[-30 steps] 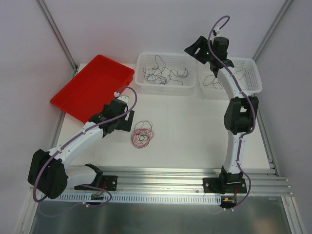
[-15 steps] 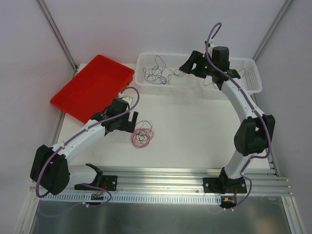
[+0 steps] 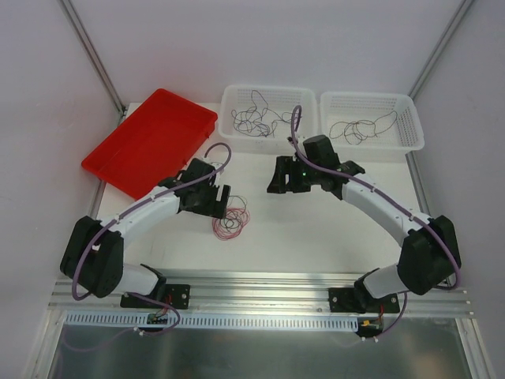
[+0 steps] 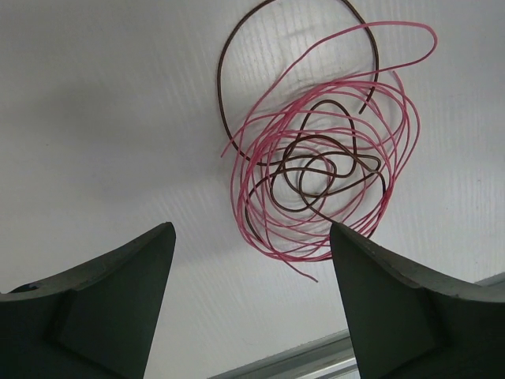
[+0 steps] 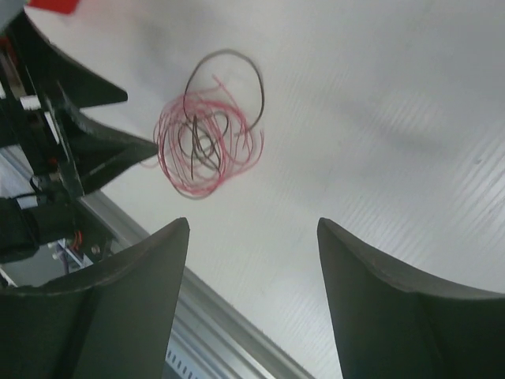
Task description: Untangle the cables
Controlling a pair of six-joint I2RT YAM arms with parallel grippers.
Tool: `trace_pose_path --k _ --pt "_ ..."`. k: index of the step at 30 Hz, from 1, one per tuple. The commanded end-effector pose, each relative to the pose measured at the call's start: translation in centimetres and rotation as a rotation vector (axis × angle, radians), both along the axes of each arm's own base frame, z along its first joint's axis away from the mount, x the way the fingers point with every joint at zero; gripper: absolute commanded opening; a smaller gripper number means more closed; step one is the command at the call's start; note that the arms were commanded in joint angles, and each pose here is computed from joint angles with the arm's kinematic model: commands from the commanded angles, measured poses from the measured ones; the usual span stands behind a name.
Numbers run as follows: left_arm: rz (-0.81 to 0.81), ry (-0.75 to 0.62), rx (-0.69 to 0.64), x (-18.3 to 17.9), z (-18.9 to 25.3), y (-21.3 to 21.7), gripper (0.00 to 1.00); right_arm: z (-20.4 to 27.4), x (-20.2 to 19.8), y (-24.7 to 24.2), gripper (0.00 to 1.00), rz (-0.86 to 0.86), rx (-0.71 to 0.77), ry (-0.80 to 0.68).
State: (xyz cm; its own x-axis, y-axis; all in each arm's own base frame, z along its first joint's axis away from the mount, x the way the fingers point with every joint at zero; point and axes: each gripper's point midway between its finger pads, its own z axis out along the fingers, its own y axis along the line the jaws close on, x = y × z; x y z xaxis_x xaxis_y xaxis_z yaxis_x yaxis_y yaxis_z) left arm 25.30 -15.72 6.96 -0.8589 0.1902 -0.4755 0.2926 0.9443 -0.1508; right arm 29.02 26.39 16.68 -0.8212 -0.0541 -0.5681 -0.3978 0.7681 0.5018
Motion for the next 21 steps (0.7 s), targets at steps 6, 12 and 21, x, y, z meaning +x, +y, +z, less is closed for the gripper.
trace_pose_path --k 6,12,21 --pt "0.108 0.185 -0.105 -1.6 -1.7 -1.9 0.76 0.4 -4.9 0.5 0.69 0.022 0.055 -0.034" --pt "0.150 0.236 -0.070 -2.4 -3.3 -2.2 0.66 -0.4 -7.2 0.5 0.68 0.044 0.045 -0.048" --pt "0.079 0.238 -0.052 -3.4 -3.3 -5.8 0.29 -0.9 -8.1 1.2 0.67 0.107 0.021 -0.092"
